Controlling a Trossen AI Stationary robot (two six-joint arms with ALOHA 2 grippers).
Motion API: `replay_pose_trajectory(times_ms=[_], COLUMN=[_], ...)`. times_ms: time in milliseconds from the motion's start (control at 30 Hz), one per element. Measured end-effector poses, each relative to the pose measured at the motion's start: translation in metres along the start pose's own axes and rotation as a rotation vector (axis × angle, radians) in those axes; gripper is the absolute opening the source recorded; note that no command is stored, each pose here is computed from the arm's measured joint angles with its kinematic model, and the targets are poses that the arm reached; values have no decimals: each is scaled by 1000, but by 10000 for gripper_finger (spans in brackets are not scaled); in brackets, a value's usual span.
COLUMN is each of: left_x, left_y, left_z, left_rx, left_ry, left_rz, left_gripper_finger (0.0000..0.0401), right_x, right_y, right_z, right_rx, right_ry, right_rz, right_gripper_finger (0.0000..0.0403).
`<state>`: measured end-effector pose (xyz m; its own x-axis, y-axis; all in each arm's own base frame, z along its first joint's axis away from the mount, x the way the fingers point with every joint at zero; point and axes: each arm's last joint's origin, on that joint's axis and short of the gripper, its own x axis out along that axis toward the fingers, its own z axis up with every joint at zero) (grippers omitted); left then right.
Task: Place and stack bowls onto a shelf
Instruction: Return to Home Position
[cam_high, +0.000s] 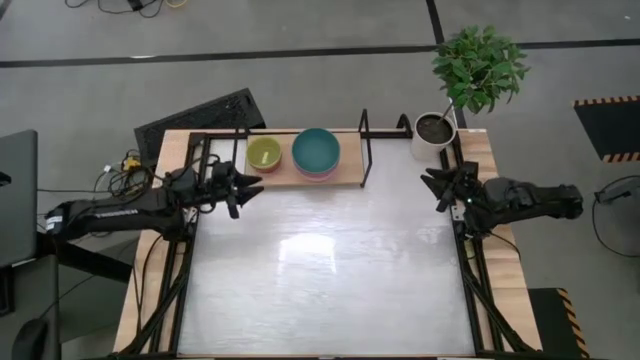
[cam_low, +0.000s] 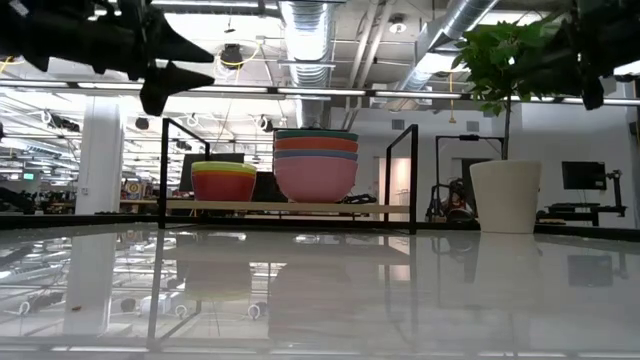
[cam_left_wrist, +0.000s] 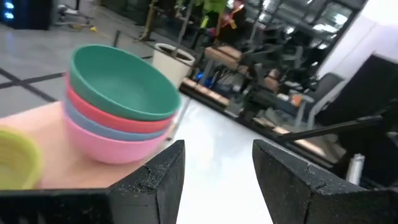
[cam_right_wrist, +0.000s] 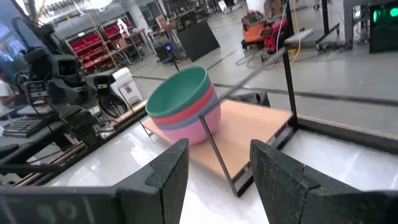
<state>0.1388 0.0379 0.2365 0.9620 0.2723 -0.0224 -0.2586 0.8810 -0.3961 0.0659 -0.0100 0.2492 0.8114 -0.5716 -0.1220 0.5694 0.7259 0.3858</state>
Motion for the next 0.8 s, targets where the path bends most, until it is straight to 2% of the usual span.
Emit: replay_pose_trajectory(times_ms=[200, 300, 400, 533, 633, 800], left_x=[-3, -11, -25, -47, -64, -72], left_y=[-13, -23, -28, -25, -20, -9], left_z=[-17, -8, 5, 15, 17, 6], left_rx=[-51, -61, -68, -77, -77, -83], left_ry=[-44, -71, -114, -182, -239, -177], left_rz=[-137, -218, -242, -219, -157, -17], left_gripper_finger=[173, 173, 173, 173, 173, 173], right_x=[4, 3, -1, -7, -12, -17], right_y=[1, 3, 3, 0, -4, -11], right_z=[-5, 0, 7, 16, 19, 16], right_rx=[29, 26, 15, 8, 7, -13], right_ry=[-20, -50, -75, -117, -147, -133], right_rz=[12, 28, 33, 19, 14, -2], right_gripper_finger=[196, 196, 196, 196, 196, 196])
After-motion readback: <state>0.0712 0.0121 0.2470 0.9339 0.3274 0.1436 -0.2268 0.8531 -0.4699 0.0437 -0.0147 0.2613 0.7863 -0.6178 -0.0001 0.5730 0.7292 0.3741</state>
